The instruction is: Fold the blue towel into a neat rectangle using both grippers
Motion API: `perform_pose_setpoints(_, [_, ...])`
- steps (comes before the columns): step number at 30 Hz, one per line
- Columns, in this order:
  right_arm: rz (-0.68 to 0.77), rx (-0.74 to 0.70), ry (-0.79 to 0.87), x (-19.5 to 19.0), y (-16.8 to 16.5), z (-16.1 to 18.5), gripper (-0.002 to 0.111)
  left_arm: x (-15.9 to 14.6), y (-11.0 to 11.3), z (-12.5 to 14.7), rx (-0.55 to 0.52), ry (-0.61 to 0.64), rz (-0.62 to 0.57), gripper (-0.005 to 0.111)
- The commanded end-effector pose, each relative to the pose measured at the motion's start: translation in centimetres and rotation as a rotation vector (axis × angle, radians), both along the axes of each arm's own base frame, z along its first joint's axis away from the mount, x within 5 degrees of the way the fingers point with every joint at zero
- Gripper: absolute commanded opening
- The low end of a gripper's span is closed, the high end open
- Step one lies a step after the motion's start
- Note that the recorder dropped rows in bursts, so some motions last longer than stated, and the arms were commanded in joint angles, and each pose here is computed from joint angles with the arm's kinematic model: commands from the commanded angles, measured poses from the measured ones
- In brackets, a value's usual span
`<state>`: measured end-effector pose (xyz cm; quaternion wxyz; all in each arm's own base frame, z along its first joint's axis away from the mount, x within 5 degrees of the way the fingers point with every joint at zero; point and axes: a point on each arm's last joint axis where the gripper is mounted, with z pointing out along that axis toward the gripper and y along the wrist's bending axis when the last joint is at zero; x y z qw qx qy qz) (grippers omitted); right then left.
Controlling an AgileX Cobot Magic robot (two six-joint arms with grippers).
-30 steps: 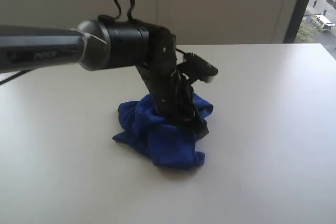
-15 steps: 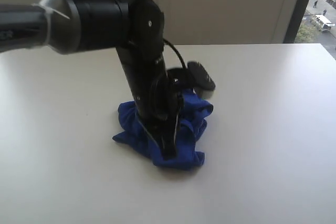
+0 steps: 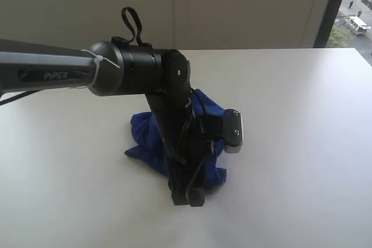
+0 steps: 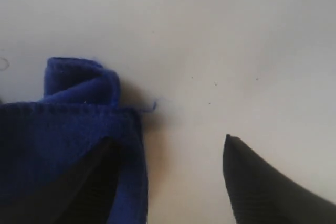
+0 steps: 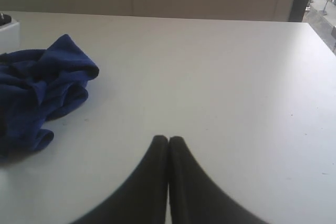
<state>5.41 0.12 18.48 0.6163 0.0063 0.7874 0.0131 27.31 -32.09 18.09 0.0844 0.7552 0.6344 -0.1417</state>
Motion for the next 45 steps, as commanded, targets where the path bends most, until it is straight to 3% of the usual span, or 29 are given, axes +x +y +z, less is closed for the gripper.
perform_pose_setpoints(1, [0.004, -0.018, -0.017, 0.0, 0.0, 0.0, 0.000, 0.0, 0.0, -1.2, 0.039, -0.005, -0.023, 0.063])
perform_pose_setpoints(9, [0.004, -0.018, -0.017, 0.0, 0.0, 0.0, 0.000, 1.0, -0.6, -1.2, -0.015, -0.114, 0.000, 0.063])
perform_pose_setpoints(24, [0.004, -0.018, -0.017, 0.0, 0.0, 0.0, 0.000, 1.7, -1.1, -0.1, -0.099, -0.202, 0.061, 0.063])
perform_pose_setpoints(31, [0.004, -0.018, -0.017, 0.0, 0.0, 0.0, 0.000, 2.4, -1.5, 0.2, -0.161, -0.247, 0.158, 0.063])
perform_pose_setpoints(45, [0.004, -0.018, -0.017, 0.0, 0.0, 0.0, 0.000, 3.4, -2.1, 0.8, -0.248, -0.345, 0.196, 0.060])
